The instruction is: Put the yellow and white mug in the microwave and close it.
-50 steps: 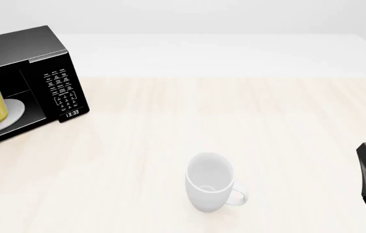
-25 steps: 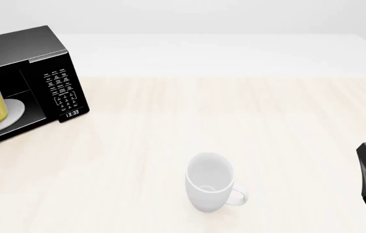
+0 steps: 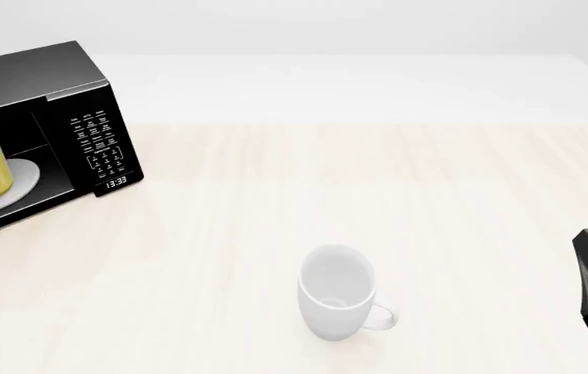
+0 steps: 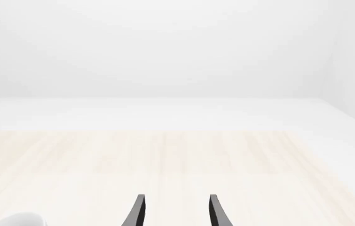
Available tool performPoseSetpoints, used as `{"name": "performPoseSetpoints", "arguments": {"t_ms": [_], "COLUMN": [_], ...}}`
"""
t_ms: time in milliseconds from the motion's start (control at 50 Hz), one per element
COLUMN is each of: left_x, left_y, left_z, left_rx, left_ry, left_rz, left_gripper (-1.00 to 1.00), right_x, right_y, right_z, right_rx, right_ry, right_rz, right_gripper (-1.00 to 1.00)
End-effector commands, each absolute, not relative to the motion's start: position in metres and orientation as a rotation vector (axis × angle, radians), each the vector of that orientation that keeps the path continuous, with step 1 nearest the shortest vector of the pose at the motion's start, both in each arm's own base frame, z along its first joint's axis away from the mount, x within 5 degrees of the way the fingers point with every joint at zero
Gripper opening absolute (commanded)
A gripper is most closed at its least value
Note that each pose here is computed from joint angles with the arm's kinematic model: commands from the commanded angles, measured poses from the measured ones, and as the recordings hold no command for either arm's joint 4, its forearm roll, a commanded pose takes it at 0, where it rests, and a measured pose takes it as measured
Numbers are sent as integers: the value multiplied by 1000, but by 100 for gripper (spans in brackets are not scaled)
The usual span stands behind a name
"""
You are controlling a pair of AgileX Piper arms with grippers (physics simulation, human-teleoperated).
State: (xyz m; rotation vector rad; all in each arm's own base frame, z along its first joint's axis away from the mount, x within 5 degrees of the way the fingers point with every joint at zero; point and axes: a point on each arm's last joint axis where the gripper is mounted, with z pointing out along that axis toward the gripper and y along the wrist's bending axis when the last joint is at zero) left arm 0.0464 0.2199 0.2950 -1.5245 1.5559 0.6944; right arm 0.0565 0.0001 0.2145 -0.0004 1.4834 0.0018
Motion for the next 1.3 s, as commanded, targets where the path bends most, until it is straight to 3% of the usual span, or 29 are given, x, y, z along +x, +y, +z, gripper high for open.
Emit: {"name": "performPoseSetpoints", "arguments": {"t_ms": [20, 580, 1300], "left_x": [42, 59, 97], "left_y": [229, 218, 195], "left_z": [277, 218, 199], "left_rx": [-1547, -1439, -1276], "left_ry": [1606, 1878, 2019], "left_rz": [709, 667, 539], "left_gripper": [100, 100, 100], "right_x": [56, 56, 56], "right_y": [0, 0, 0], "right_z": [215, 214, 215], "right_rx": [-1, 0, 0], "right_ry": [1483, 1483, 1483], "right_rz": [2, 2, 2], "right_gripper": [100, 100, 100]}}
